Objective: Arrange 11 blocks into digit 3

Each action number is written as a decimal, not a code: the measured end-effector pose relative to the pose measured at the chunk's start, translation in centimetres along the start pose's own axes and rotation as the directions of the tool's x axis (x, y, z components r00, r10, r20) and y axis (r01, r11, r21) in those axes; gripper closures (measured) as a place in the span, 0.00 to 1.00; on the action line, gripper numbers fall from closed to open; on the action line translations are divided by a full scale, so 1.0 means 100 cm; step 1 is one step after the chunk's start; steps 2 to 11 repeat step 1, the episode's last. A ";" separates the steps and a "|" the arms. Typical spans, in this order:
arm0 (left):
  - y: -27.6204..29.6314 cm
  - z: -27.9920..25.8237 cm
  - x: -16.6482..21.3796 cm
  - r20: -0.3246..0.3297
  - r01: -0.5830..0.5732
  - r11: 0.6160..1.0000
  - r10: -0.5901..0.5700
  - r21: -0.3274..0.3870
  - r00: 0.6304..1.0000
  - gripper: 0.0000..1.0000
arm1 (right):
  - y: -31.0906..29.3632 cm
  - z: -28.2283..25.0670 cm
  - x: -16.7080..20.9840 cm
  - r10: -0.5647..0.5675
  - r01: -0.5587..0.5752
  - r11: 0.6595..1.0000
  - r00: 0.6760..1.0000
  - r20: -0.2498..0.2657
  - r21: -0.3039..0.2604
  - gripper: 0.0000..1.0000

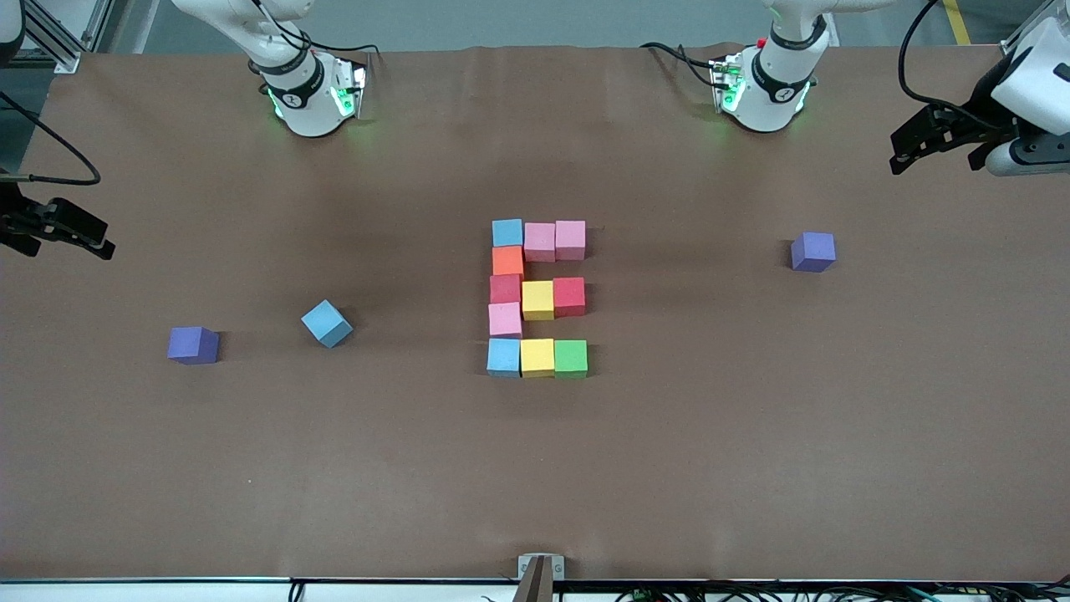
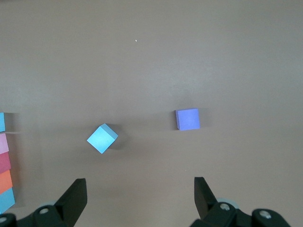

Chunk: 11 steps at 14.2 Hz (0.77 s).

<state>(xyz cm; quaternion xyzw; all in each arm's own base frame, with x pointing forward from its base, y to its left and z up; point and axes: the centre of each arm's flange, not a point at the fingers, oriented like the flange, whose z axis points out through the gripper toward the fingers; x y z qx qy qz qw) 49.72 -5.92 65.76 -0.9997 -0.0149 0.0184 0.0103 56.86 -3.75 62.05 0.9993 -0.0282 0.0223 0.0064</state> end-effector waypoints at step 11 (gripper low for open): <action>0.000 0.000 0.000 0.000 0.000 1.000 0.000 0.000 1.000 0.00 | 0.000 0.000 0.000 0.000 0.000 1.000 1.000 0.000 0.000 0.00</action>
